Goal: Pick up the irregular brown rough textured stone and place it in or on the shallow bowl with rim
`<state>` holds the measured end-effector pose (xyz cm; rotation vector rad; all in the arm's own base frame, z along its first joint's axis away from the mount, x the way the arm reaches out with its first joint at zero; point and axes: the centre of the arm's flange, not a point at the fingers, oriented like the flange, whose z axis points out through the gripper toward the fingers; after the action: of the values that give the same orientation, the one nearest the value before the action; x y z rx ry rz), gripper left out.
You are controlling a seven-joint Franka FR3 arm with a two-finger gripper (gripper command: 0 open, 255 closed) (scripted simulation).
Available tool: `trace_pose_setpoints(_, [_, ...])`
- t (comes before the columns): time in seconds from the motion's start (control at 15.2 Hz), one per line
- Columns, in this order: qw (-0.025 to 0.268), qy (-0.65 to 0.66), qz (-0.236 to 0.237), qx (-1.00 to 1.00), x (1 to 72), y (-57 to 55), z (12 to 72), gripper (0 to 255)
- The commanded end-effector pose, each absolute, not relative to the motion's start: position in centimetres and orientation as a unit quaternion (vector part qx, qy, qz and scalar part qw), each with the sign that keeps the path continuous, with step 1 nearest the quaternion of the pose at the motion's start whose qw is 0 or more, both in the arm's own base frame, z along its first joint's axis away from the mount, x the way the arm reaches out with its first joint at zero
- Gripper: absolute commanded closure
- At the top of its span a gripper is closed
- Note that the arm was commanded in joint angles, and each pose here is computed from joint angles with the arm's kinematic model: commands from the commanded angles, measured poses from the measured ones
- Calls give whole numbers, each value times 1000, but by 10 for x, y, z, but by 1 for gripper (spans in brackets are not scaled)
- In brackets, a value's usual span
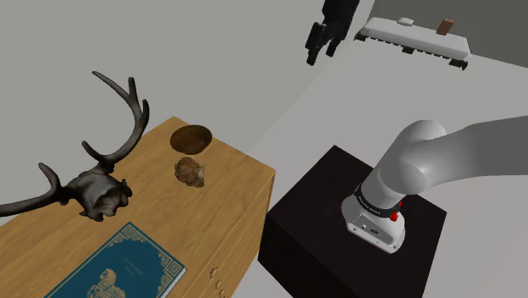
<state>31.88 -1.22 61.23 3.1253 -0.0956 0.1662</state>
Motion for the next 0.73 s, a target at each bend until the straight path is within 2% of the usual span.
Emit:
trace_pose_setpoints(0.0, [5, -31, 53, 998, 319, -12, 612, 0])
trace_pose_setpoints(0.66, [21, -9, 39, 999, 377, 87, 538, 0])
